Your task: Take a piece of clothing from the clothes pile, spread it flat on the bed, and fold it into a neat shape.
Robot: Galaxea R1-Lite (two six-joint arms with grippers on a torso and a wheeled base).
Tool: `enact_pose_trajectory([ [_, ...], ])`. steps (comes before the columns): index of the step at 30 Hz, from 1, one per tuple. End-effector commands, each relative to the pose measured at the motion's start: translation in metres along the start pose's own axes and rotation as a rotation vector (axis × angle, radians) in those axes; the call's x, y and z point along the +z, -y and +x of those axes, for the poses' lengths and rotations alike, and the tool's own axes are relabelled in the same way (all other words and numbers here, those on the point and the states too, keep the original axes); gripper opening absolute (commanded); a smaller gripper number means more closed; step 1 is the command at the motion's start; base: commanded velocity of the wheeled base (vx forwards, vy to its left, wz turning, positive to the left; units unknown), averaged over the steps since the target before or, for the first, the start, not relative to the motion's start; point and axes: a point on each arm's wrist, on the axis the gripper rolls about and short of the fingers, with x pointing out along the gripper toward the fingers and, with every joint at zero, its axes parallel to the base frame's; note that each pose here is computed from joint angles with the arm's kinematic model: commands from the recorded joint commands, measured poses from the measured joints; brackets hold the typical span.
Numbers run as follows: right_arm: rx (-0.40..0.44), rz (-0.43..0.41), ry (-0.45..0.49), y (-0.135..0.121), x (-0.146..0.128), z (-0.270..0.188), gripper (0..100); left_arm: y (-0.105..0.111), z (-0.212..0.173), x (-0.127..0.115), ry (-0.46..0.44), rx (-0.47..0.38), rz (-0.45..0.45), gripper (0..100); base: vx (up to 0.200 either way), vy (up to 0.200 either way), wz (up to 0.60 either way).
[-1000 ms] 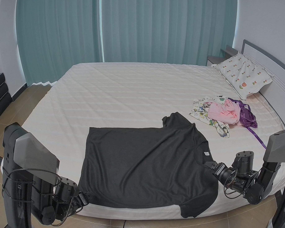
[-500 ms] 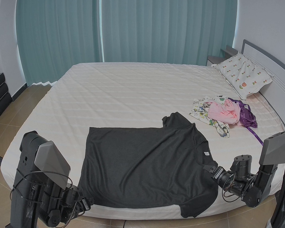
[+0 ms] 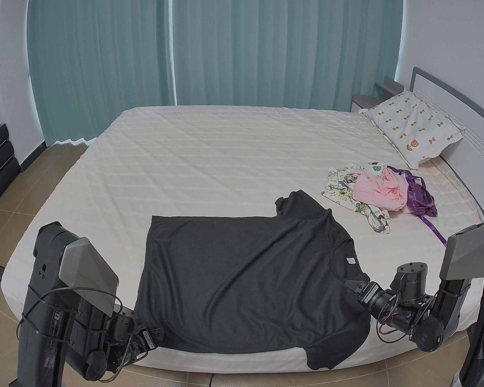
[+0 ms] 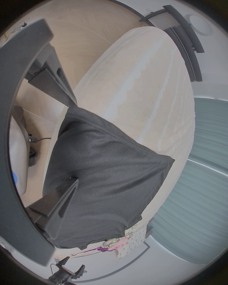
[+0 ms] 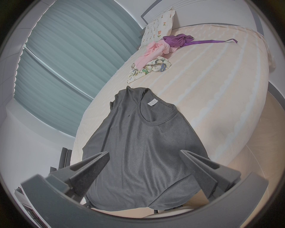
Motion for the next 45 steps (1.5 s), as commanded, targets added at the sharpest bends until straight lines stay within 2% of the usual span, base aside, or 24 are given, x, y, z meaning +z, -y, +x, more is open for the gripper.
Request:
enact_pose_trajectory([
  [1, 0.0, -0.002, 0.0, 0.0, 0.0, 0.0, 100, 0.0, 0.001, 0.003, 0.008, -0.017, -0.01, 100, 0.0, 0.0, 0.0],
  [14, 0.003, -0.003, -0.003, -0.001, -0.001, 0.0, 100, 0.001, 0.009, 0.01, 0.035, -0.034, -0.036, 100, 0.0, 0.0, 0.0],
  [15, 0.003, -0.005, -0.003, -0.001, -0.001, 0.0, 100, 0.001, 0.009, 0.01, 0.036, -0.033, -0.036, 0, 0.0, 0.0, 0.0],
  [20, -0.009, -0.009, -0.011, 0.001, -0.003, 0.0, 100, -0.001, 0.009, 0.012, 0.059, -0.004, -0.039, 0, 0.0, 0.0, 0.0],
  [21, -0.01, -0.02, -0.009, 0.002, -0.003, 0.002, 100, -0.007, 0.006, 0.015, 0.092, 0.051, -0.06, 0, 0.0, 0.0, 0.0],
  [23, -0.008, -0.022, -0.005, 0.001, -0.002, 0.003, 100, -0.007, 0.003, 0.015, 0.09, 0.053, -0.065, 0, 0.0, 0.0, 0.0],
  [26, -0.001, -0.042, -0.004, 0.001, 0.0, 0.003, 100, -0.002, -0.012, 0.027, 0.133, 0.012, -0.112, 0, 0.0, 0.0, 0.0],
  [30, 0.015, -0.115, -0.015, 0.003, 0.003, 0.014, 100, 0.009, -0.021, 0.042, 0.199, -0.045, -0.098, 0, 0.0, 0.0, 0.0],
  [34, 0.034, -0.163, -0.033, 0.004, 0.008, 0.028, 100, 0.013, -0.019, 0.043, 0.204, -0.068, -0.092, 0, 0.0, 0.0, 0.0],
  [35, 0.023, -0.178, -0.044, 0.005, 0.012, 0.036, 100, 0.014, -0.017, 0.041, 0.193, -0.076, -0.115, 0, 0.0, 0.0, 0.0],
  [37, 0.019, -0.172, -0.035, 0.004, 0.018, 0.044, 100, 0.017, -0.013, 0.039, 0.186, -0.091, -0.164, 0, 0.0, 0.0, 0.0],
  [40, 0.019, -0.163, -0.027, 0.005, 0.021, 0.046, 100, 0.016, -0.012, 0.038, 0.181, -0.088, -0.168, 0, 0.0, 0.0, 0.0],
  [41, -0.017, -0.147, -0.027, 0.015, 0.026, 0.046, 100, 0.015, -0.012, 0.037, 0.167, -0.09, -0.178, 0, 0.0, 0.0, 0.0],
  [43, -0.025, -0.146, -0.028, 0.018, 0.026, 0.047, 100, 0.014, -0.012, 0.036, 0.16, -0.09, -0.181, 0, 0.0, 0.0, 0.0],
  [45, -0.044, -0.144, -0.052, 0.024, 0.022, 0.05, 100, 0.015, -0.008, 0.034, 0.148, -0.098, -0.224, 0, 0.0, 0.0, 0.0],
])
